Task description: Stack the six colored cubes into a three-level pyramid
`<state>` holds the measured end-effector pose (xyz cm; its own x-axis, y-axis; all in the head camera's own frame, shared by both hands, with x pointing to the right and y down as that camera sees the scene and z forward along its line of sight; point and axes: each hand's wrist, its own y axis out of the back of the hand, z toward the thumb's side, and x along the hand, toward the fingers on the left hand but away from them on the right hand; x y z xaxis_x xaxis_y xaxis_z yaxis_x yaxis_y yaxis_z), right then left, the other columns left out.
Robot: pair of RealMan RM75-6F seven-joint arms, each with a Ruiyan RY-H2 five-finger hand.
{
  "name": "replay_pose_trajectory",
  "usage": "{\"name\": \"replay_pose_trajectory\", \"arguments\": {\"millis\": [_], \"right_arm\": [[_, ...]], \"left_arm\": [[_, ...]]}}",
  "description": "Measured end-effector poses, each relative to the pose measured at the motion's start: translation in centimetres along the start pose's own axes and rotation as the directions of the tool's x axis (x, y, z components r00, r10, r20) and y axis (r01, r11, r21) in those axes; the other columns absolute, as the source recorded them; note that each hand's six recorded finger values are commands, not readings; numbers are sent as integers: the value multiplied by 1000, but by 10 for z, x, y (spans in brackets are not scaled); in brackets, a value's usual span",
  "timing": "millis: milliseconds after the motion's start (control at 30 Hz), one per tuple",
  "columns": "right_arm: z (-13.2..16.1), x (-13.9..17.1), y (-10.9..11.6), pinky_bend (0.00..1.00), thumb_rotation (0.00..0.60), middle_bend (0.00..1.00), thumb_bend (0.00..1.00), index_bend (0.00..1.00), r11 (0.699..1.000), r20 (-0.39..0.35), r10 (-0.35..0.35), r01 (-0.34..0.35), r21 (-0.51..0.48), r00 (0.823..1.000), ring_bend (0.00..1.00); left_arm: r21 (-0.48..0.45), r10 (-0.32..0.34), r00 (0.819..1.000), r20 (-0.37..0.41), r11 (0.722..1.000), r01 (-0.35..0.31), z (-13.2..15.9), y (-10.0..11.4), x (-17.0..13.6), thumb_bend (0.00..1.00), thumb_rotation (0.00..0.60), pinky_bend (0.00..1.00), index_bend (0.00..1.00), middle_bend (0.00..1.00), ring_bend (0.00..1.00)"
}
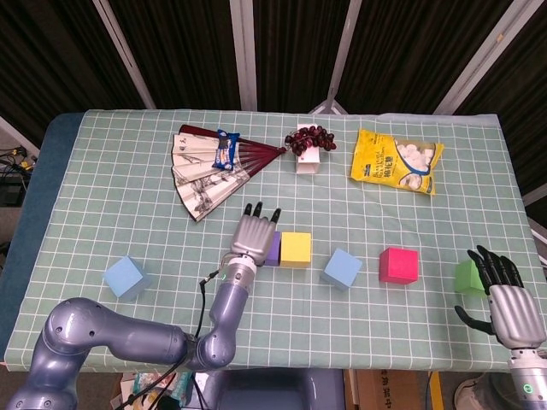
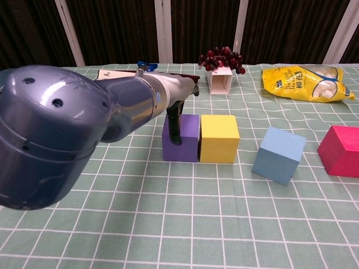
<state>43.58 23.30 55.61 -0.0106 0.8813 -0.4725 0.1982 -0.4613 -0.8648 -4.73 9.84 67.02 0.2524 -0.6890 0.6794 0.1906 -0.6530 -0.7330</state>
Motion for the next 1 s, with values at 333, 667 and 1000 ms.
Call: {"name": "replay_pose_trajectory", "arguments": {"millis": [333, 667, 1000], "right_arm": [[0, 0, 0, 0, 600, 0, 251, 0, 1000, -1, 1, -1, -1, 1000, 0], [0, 0, 0, 0, 600, 0, 252, 0, 1000, -2, 0, 0, -2, 1000, 0], [0, 0, 0, 0, 600, 0, 252, 0, 1000, -2, 1, -1, -1, 1000, 0]], "left_arm": [[-16, 11, 1000, 14, 1000, -11, 7, 1, -1, 258, 600, 93, 13, 381, 45], [-20, 5, 1000, 19, 1000, -5, 11, -1, -3, 259, 600, 93, 13, 379, 45], [-22, 0, 1000, 19, 1000, 0, 13, -1, -2, 222, 600, 93, 5, 338, 45]]}}
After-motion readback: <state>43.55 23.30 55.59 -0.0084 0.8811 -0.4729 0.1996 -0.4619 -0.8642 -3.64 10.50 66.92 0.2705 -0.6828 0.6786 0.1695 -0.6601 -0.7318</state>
